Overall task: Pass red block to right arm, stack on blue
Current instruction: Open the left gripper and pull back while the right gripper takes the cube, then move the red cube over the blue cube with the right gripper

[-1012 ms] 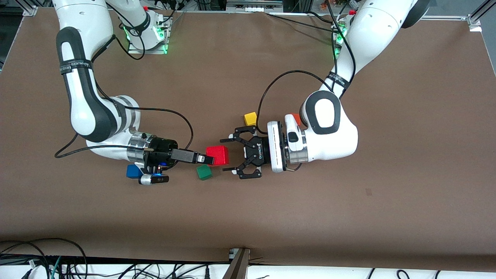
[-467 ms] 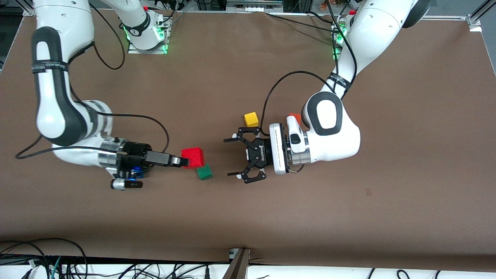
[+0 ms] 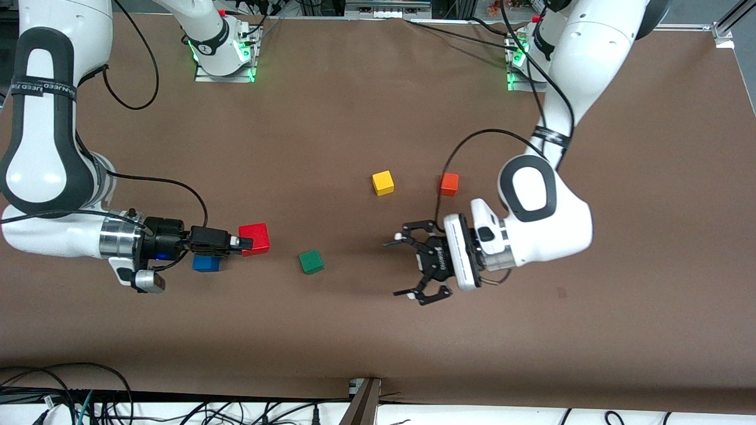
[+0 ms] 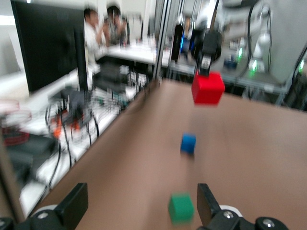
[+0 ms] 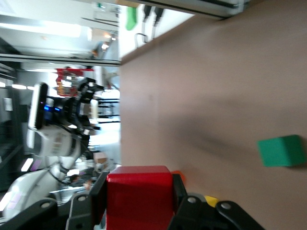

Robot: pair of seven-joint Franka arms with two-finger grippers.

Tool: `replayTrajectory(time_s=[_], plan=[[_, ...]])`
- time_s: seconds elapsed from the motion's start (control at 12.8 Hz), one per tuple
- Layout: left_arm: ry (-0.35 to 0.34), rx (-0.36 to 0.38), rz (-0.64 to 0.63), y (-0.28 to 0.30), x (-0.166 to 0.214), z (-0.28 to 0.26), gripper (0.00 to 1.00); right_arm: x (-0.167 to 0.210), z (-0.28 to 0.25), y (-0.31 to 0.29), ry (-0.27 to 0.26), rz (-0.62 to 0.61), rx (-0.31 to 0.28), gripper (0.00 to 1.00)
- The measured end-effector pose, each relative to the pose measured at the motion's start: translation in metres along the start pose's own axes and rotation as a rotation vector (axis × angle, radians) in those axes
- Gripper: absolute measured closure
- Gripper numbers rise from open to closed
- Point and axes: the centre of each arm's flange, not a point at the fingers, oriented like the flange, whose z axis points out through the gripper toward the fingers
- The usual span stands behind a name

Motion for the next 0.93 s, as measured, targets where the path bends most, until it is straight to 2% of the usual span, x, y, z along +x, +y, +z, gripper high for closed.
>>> replayTrajectory(time_s=[0.23, 0.39, 0.55, 0.7, 0.93], plan=[[-0.207, -0.009, -0.166, -0.017, -0.025, -0.045, 0.00, -0.002, -0.038, 0.026, -0.030, -0.044, -0.283, 0.44], [-0.356, -0.018, -0.259, -0.029, -0.055, -0.078, 0.00, -0.004, -0.056, 0.031, -0.050, -0.085, -0.436, 0.44], [-0.496, 0.000, -0.360, -0.042, -0.087, -0.115, 0.00, -0.005, -0.069, 0.038, -0.052, -0.105, -0.552, 0.44], [-0.627, 0.074, -0.466, -0.052, -0.107, -0.148, 0.00, -0.007, -0.081, 0.055, -0.007, -0.129, -0.658, 0.44], [-0.786, 0.195, -0.655, -0.050, -0.113, -0.176, 0.00, -0.028, -0.078, 0.075, 0.055, -0.149, -0.755, 0.44]])
